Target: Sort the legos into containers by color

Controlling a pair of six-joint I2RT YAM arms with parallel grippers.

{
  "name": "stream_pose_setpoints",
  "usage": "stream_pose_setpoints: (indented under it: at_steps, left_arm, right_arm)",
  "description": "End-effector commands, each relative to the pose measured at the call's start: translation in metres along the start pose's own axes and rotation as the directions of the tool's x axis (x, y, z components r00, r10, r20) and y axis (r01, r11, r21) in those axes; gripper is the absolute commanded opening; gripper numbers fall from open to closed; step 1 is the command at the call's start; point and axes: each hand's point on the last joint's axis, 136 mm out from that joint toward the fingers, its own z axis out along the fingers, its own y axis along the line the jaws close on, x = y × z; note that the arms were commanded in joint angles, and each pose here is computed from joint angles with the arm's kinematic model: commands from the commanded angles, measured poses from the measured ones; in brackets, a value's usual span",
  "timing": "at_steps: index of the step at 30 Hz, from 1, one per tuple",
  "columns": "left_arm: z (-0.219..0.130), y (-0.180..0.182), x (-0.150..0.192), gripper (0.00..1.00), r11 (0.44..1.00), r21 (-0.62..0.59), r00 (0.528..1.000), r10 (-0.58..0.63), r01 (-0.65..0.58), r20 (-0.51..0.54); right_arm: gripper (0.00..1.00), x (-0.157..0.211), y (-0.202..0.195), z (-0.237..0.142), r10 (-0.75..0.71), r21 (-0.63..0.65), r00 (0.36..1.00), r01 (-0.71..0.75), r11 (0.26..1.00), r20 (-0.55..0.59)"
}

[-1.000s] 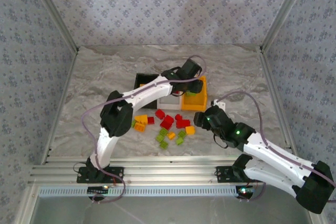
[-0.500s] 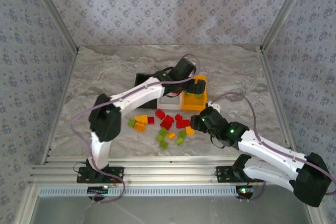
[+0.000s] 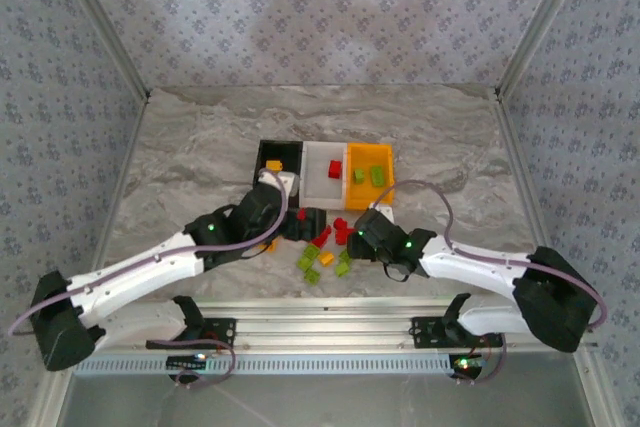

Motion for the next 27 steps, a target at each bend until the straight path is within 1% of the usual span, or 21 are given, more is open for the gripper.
stream_pose_setpoints:
  at_steps: [1, 4, 6, 10, 11, 13, 16, 18, 21, 24, 27]
  left_arm:
    - [-0.010, 0.033, 0.016, 1.00, 0.992, -0.096, 0.997, -0.078, 0.080, 0.024]
    - [-0.020, 0.053, 0.027, 1.00, 0.983, -0.136, 0.992, -0.121, 0.126, 0.047]
    - [-0.025, 0.060, 0.030, 0.99, 0.980, -0.145, 0.990, -0.131, 0.139, 0.060]
    - [-0.035, 0.079, 0.035, 0.99, 0.967, -0.198, 0.986, -0.142, 0.158, 0.091]
    - [-0.037, 0.082, 0.036, 0.99, 0.965, -0.207, 0.985, -0.145, 0.162, 0.098]
    - [-0.039, 0.089, 0.038, 0.99, 0.960, -0.224, 0.983, -0.145, 0.166, 0.109]
    - [-0.045, 0.101, 0.041, 0.99, 0.947, -0.273, 0.983, -0.141, 0.169, 0.119]
    - [-0.049, 0.110, 0.044, 0.99, 0.936, -0.307, 0.983, -0.139, 0.171, 0.123]
    - [-0.054, 0.123, 0.051, 1.00, 0.915, -0.362, 0.982, -0.144, 0.179, 0.121]
    - [-0.056, 0.133, 0.061, 0.99, 0.902, -0.388, 0.981, -0.161, 0.191, 0.109]
    - [-0.056, 0.135, 0.068, 0.99, 0.905, -0.373, 0.978, -0.179, 0.207, 0.109]
  right_arm:
    - [0.73, -0.007, 0.003, 0.005, -0.007, 0.027, 1.000, 0.006, 1.000, 0.011]
    - [0.68, -0.002, 0.001, 0.012, -0.009, 0.045, 1.000, 0.009, 0.999, -0.015]
    - [0.64, 0.001, -0.001, 0.015, -0.007, 0.054, 1.000, 0.008, 0.998, -0.024]
    - [0.49, 0.004, -0.006, 0.015, 0.006, 0.068, 1.000, -0.004, 0.998, -0.026]
    - [0.45, 0.003, -0.007, 0.013, 0.005, 0.069, 1.000, -0.004, 0.998, -0.020]
    - [0.40, -0.002, -0.006, 0.005, 0.002, 0.058, 1.000, -0.002, 0.998, 0.000]
    - [0.37, -0.018, 0.002, -0.014, -0.021, 0.016, 0.999, 0.020, 1.000, 0.042]
    - [0.37, -0.031, 0.015, -0.029, -0.040, -0.035, 0.997, 0.043, 0.998, 0.070]
    - [0.36, -0.054, 0.047, -0.043, -0.080, -0.120, 0.992, 0.091, 0.989, 0.097]
    - [0.37, -0.082, 0.090, -0.044, -0.141, -0.189, 0.983, 0.162, 0.969, 0.119]
    - [0.37, -0.110, 0.138, -0.037, -0.201, -0.239, 0.969, 0.231, 0.943, 0.147]
